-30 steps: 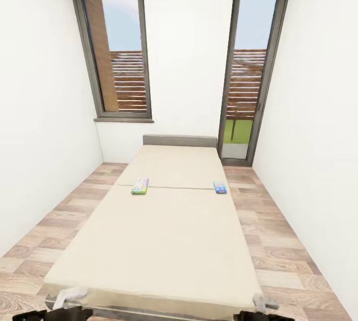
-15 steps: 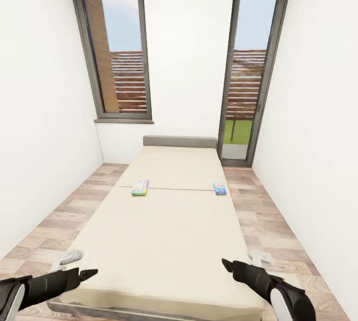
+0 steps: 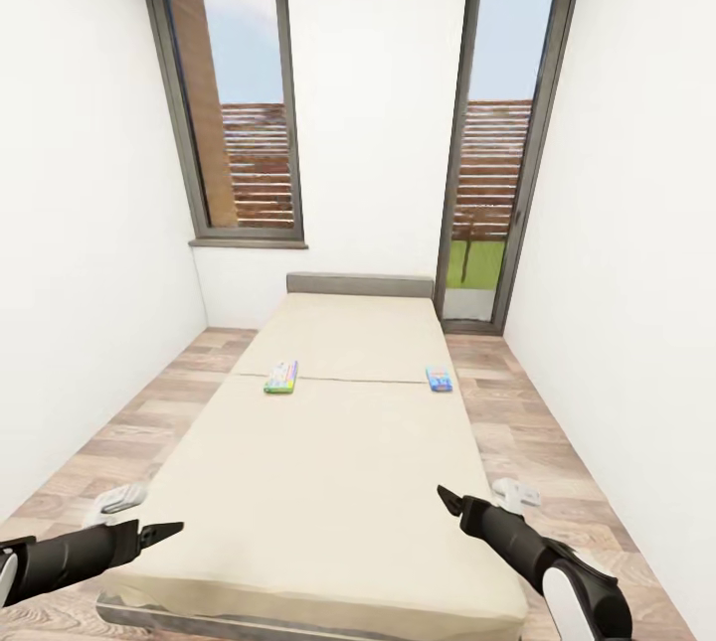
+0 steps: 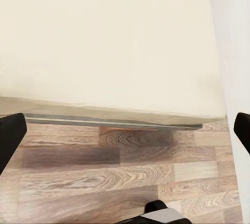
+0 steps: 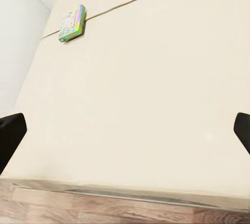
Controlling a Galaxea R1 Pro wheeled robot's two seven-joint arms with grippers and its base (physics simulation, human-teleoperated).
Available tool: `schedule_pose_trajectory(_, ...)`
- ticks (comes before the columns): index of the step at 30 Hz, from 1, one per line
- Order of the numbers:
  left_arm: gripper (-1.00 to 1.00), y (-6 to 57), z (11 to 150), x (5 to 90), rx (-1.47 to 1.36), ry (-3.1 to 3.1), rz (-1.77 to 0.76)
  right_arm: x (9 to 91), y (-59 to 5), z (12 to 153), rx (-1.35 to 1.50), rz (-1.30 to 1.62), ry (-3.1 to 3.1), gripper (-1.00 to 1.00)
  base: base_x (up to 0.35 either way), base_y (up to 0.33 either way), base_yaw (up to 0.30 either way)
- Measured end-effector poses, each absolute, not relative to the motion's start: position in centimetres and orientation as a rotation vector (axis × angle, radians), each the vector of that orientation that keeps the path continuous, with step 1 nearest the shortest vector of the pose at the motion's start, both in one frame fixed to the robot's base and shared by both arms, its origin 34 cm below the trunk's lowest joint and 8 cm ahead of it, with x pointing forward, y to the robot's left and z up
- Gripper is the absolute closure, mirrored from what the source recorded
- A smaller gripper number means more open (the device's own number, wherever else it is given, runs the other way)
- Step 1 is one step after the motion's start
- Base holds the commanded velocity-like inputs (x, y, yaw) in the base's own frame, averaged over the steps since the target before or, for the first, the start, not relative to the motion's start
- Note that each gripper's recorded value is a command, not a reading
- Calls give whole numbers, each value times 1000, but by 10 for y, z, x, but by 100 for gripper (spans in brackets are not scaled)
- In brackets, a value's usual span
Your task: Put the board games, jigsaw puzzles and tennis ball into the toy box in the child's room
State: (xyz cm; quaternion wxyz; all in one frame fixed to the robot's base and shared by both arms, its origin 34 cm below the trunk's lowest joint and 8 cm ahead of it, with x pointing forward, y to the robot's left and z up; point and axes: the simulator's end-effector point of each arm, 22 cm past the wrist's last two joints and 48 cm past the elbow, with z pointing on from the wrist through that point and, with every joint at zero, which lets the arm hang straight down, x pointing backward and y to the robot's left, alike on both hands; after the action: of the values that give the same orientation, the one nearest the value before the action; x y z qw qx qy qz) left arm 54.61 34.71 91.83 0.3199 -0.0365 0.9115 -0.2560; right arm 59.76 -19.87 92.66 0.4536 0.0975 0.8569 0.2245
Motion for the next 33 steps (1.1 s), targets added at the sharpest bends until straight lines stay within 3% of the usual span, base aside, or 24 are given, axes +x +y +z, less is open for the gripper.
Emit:
schedule_pose_trajectory(23, -100, 339, 952, 538, -65, 2372, -746, 592, -190, 961, 200, 626, 2082, -100, 0, 0, 1)
schedule_pose_trajectory(33, -100, 338, 961, 535, -64, 2371, -752, 589, -188, 971, 202, 631, 2079, -100, 0, 0, 172)
